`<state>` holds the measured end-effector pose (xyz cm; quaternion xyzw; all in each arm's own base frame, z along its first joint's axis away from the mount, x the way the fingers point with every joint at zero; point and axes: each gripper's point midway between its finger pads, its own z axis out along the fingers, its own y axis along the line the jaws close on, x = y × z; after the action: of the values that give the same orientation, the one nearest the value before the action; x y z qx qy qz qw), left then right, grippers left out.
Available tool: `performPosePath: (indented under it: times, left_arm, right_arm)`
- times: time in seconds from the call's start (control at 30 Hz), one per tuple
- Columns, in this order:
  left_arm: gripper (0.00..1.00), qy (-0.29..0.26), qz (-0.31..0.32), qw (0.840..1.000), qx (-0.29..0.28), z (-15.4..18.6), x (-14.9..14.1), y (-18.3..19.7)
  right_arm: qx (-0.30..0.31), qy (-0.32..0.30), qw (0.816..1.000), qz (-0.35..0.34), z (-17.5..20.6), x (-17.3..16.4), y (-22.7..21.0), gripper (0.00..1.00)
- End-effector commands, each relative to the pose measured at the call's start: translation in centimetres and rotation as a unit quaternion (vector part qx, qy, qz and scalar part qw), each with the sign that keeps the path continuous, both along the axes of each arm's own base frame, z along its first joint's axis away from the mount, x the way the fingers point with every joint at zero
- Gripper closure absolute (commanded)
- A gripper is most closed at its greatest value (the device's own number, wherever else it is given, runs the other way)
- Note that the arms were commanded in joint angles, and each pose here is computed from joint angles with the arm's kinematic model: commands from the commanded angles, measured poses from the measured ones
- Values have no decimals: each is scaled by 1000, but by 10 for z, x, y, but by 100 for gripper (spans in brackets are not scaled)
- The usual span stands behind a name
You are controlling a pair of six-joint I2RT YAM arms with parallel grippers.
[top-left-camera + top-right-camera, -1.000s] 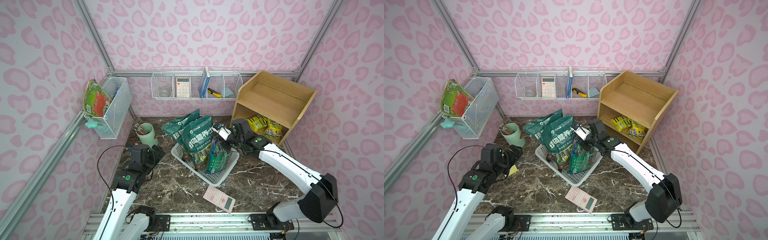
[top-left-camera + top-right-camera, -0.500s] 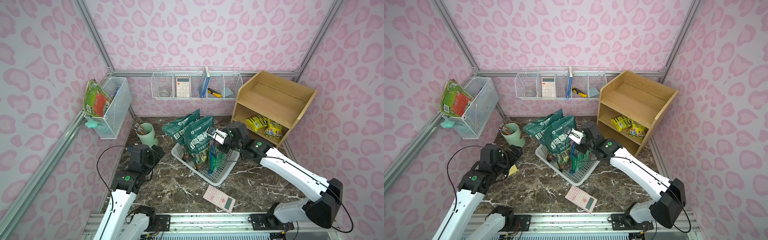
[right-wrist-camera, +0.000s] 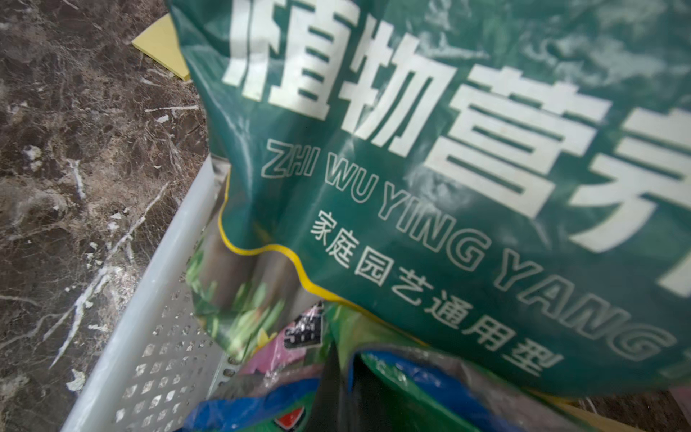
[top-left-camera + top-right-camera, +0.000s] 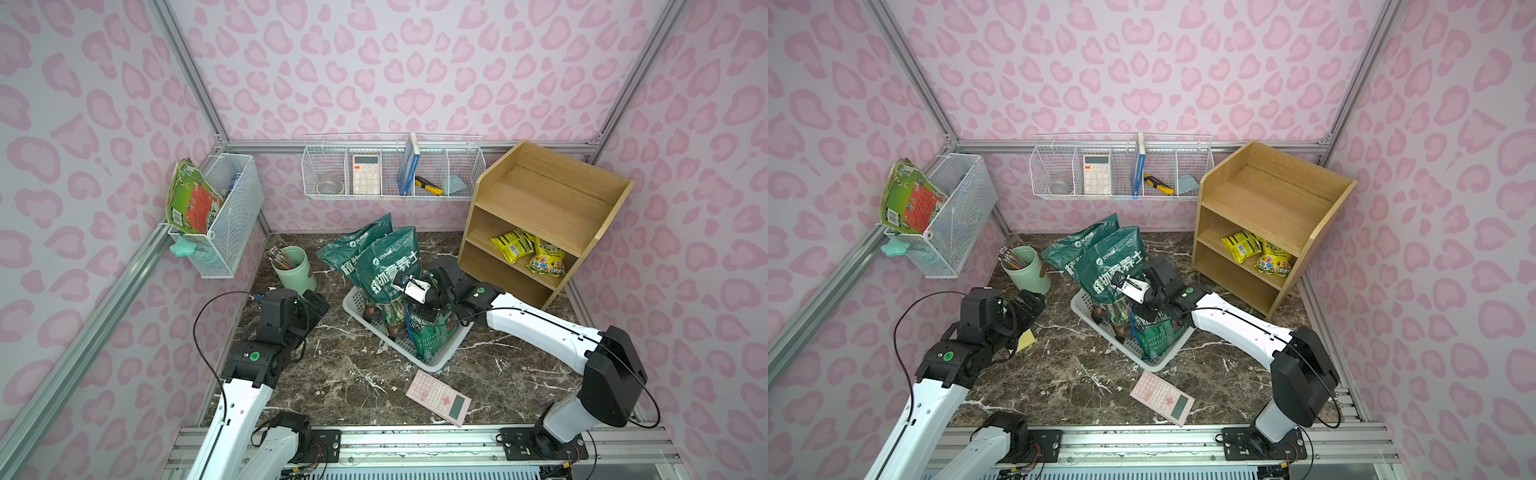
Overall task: Take down the fertilizer bag from the shelf
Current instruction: Place the fertilizer bag in the storage box, then pick up the fertilizer bag from the shelf.
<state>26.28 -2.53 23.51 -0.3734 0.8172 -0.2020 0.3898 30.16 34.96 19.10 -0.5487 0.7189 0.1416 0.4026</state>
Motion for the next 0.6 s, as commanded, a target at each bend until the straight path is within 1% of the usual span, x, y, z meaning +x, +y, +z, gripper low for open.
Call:
performPosePath:
  times: [0.0,0.07,0.13,0.17,0.2,0.27,0.3,0.33,0.43,0.5,0.57]
  left_arm:
    - [1,-9,0,1000,1,5,2,0]
    - [1,-10,-1,1000,2,6,2,0]
    - [1,-10,-1,1000,2,6,2,0]
    - [1,-10,0,1000,2,6,2,0]
    - [1,-9,-1,1000,2,5,2,0]
    - [1,-9,-1,1000,1,5,2,0]
    - [1,-9,-1,1000,1,5,2,0]
    - [1,-8,-1,1000,1,4,1,0]
    - [1,-8,-1,1000,1,4,2,0]
    - [1,-8,-1,1000,-1,5,2,0]
    - [1,-9,-2,1000,0,5,2,-1]
  right_arm:
    - [72,-20,997,-10,26,9,13,92]
    - [79,-17,997,-13,27,9,12,77]
    - [95,-22,995,-25,32,10,6,59]
    - [106,-28,993,-36,36,11,0,49]
    - [120,-36,991,-52,42,13,-6,40]
    - [149,-49,984,-88,55,18,-21,33]
    - [167,-57,978,-111,63,20,-31,22]
    - [185,-60,972,-129,69,20,-41,16]
    - [233,-79,953,-176,84,17,-72,7]
    - [255,-109,938,-207,92,12,-90,4]
    - [283,-121,922,-235,99,8,-105,1]
